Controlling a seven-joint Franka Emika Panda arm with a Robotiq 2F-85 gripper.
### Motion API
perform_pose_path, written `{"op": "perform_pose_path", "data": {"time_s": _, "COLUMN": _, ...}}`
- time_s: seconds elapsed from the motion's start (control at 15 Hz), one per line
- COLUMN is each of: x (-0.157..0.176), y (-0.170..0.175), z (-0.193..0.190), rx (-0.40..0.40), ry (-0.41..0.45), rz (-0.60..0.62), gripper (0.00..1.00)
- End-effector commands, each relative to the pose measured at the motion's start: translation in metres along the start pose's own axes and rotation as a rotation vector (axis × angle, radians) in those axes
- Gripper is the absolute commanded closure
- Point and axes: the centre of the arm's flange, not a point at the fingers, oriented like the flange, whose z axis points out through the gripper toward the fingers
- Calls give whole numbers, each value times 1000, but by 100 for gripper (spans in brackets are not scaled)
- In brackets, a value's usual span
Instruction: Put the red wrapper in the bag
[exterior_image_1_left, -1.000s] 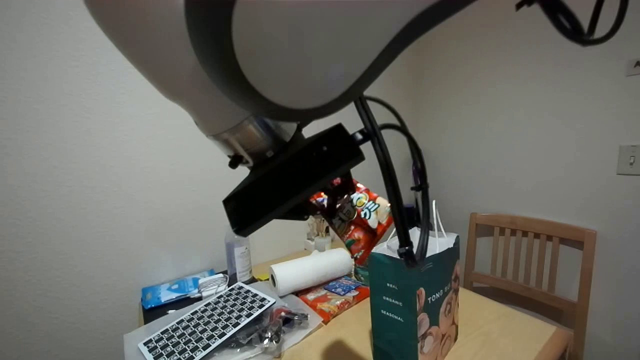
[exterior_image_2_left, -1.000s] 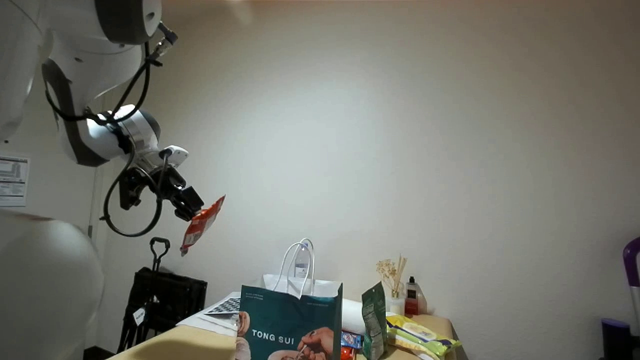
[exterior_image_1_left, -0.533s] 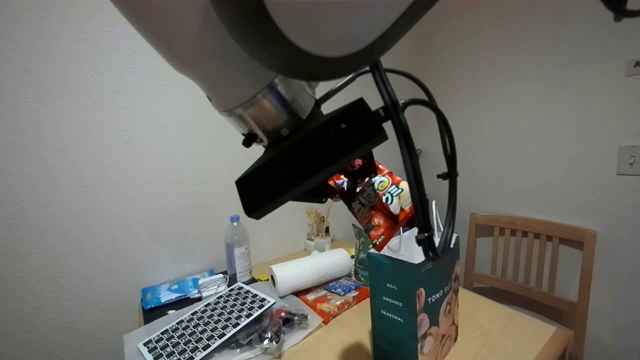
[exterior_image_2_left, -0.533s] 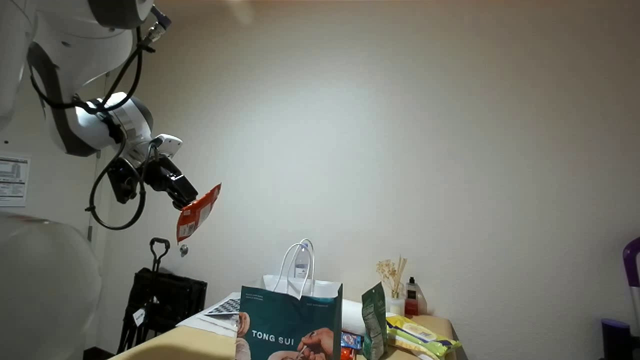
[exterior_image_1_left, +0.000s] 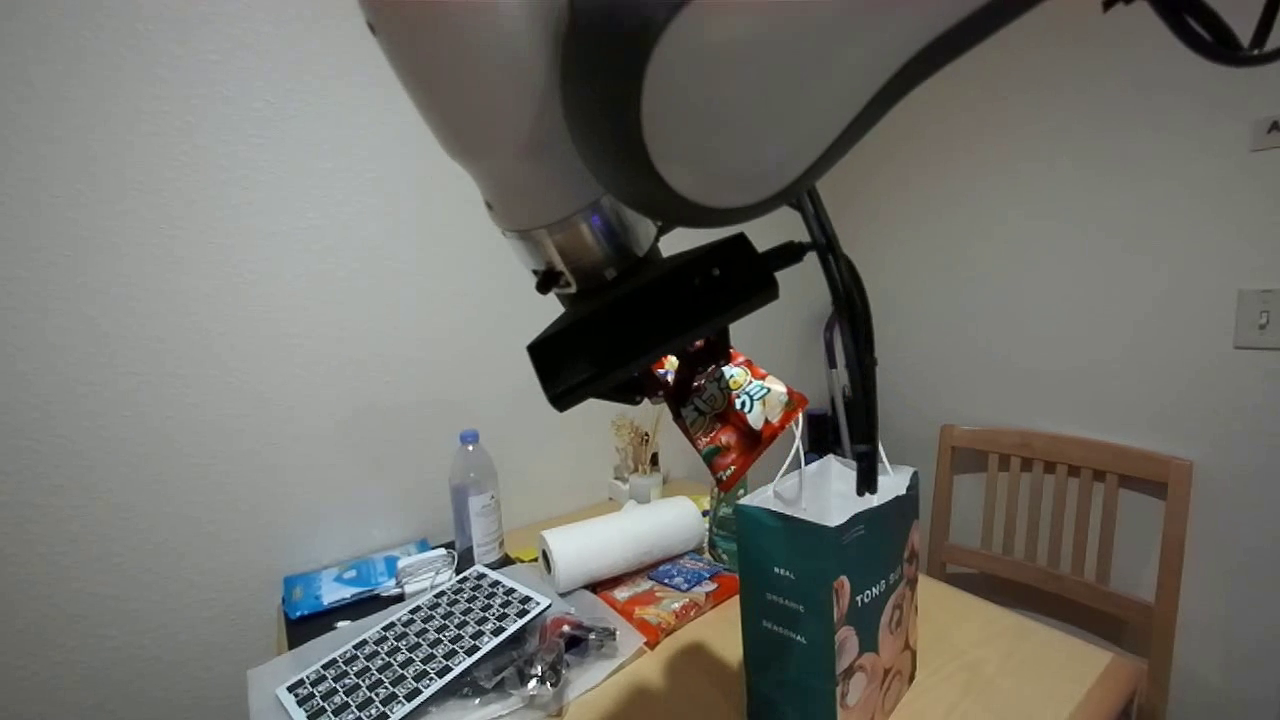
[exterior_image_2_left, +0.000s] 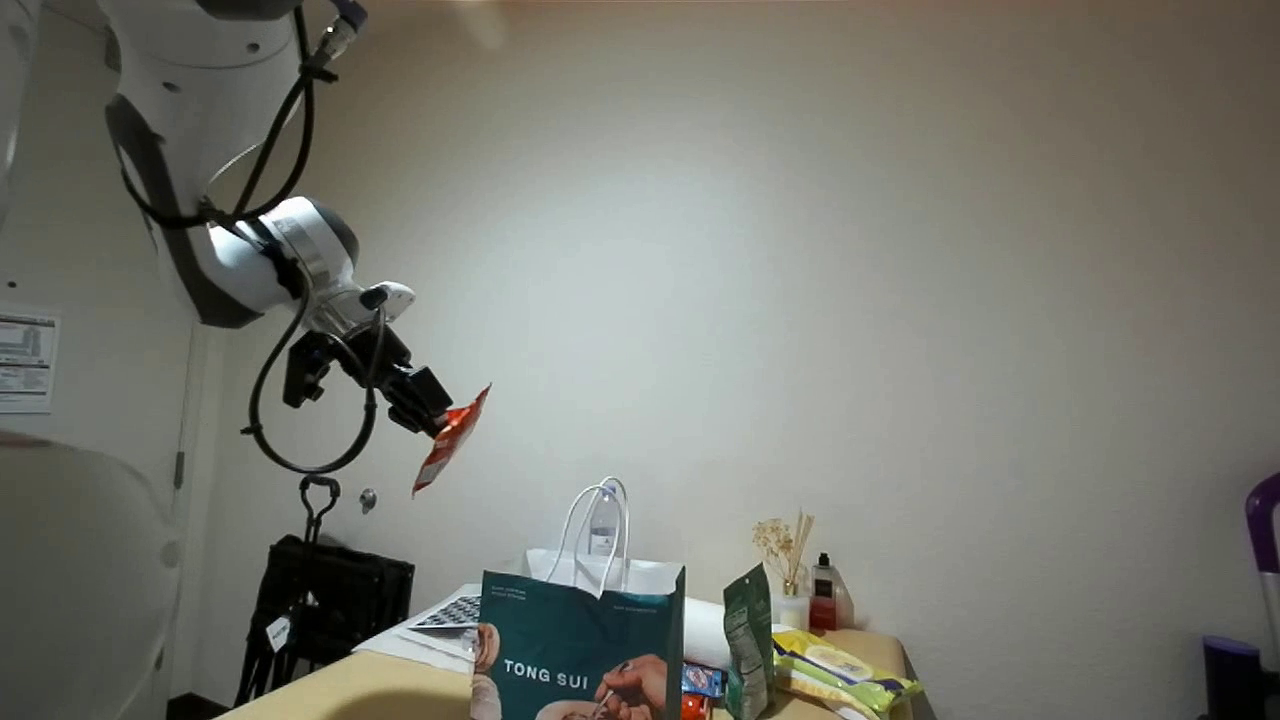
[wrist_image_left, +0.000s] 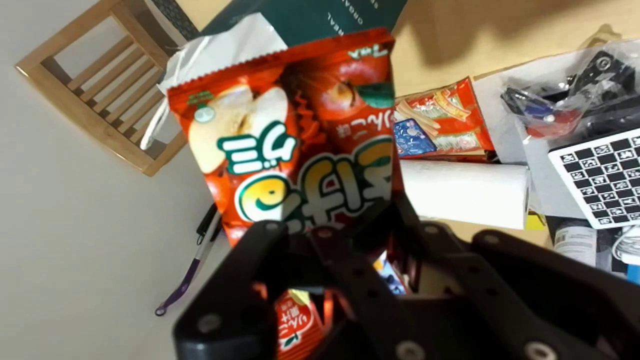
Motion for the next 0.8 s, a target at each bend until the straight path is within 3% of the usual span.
{"op": "perform_pose_path", "data": {"time_s": 0.0, "x": 20, "y": 47, "z": 22, "rx": 4, "ry": 19, "rz": 72, "gripper": 99}}
{"op": "perform_pose_path", "data": {"time_s": 0.07, "x": 24, "y": 51, "z": 20, "rx": -86, "ry": 4, "rz": 163, "gripper": 99}}
{"op": "perform_pose_path", "data": {"time_s": 0.13, "x": 25, "y": 30, "z": 21, "rx": -29, "ry": -7, "rz": 81, "gripper": 96}}
{"op": "perform_pose_path", "data": {"time_s": 0.4, "x": 31, "y": 44, "z": 21, "rx": -67, "ry": -11, "rz": 142, "gripper": 96}}
{"op": "perform_pose_path", "data": {"time_s": 0.73, "x": 37, "y": 62, "z": 67, "rx": -33, "ry": -92, "rz": 253, "gripper": 99}}
